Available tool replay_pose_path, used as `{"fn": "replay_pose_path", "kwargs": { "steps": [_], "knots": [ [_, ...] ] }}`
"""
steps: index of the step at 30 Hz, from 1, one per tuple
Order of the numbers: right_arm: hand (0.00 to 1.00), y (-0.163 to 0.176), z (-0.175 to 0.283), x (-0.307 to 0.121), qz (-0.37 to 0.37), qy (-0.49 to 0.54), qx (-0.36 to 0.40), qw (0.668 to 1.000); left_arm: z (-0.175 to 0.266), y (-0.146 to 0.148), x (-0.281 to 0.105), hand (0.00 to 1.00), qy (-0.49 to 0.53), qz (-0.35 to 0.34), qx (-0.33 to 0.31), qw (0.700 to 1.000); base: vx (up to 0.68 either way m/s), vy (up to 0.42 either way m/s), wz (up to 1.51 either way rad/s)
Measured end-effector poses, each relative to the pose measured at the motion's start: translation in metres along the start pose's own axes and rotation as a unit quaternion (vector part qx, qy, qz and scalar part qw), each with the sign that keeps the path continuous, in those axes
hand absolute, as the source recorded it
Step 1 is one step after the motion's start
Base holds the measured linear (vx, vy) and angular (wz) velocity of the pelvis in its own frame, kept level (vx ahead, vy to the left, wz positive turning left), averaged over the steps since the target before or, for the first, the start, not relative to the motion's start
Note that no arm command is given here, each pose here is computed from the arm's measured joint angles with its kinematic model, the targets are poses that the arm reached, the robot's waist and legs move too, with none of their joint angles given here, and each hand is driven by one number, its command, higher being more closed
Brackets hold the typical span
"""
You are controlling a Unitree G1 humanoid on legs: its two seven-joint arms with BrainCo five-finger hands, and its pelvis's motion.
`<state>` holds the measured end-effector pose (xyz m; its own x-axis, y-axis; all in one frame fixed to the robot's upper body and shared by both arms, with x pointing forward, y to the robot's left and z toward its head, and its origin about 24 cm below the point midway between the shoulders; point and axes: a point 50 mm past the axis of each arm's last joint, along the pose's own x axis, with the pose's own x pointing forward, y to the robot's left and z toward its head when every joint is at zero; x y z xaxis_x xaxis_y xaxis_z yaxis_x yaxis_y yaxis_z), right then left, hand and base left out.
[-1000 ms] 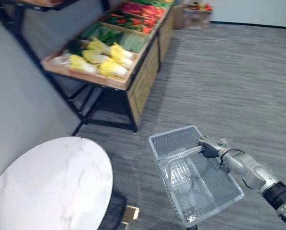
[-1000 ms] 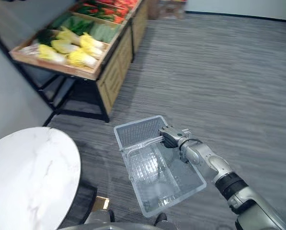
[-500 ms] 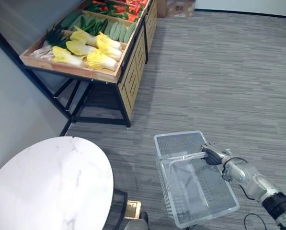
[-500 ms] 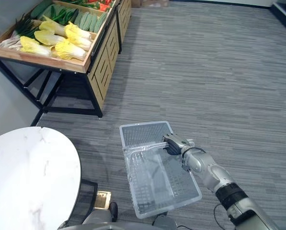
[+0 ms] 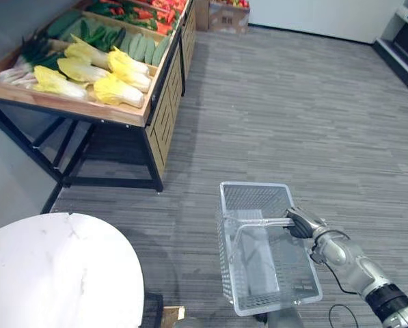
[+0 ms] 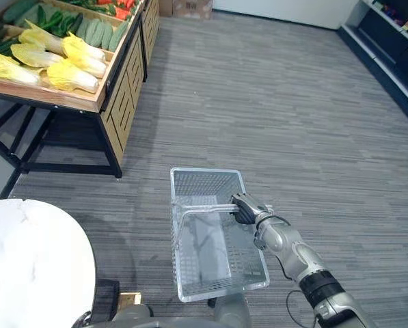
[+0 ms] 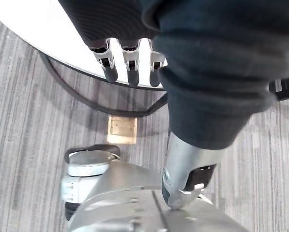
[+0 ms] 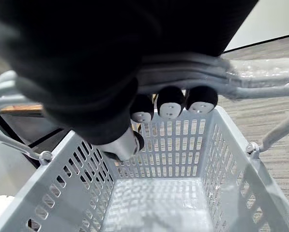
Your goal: Pick vegetable in the basket
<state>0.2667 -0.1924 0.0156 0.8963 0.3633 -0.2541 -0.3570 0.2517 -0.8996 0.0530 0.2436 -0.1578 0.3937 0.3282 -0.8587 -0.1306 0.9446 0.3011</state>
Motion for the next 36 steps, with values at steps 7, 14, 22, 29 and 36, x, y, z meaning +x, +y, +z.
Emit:
{"fn": "replay_pose_path", "kwargs": {
  "steps": [7,14,22,29,36],
  "knots": [
    [1.00,-0.004,-0.017,-0.010,-0.015,0.043,0.010,0.999,0.006,-0.019,-0.001,0.00,-0.010,-0.018,-0.014,1.000,0.55,-0.280,0.37],
    [1.00,-0.010,-0.030,-0.015,-0.034,0.086,0.016,0.996,0.014,-0.022,-0.001,0.00,-0.026,-0.015,-0.037,0.999,0.61,-0.208,-0.12],
    [1.00,0.003,-0.015,-0.007,-0.040,0.069,0.054,0.995,0.020,-0.020,0.001,0.00,-0.031,-0.011,-0.035,0.999,0.45,0.161,-0.10],
    [1.00,0.001,0.008,0.009,-0.047,0.019,0.069,0.996,0.028,-0.016,0.002,0.00,-0.048,-0.001,-0.046,0.998,0.25,0.106,-0.12],
    [1.00,0.038,0.022,0.010,-0.010,0.026,0.121,0.992,0.021,0.002,0.002,0.00,-0.039,0.008,0.004,0.999,0.31,0.125,0.21]
  ]
}}
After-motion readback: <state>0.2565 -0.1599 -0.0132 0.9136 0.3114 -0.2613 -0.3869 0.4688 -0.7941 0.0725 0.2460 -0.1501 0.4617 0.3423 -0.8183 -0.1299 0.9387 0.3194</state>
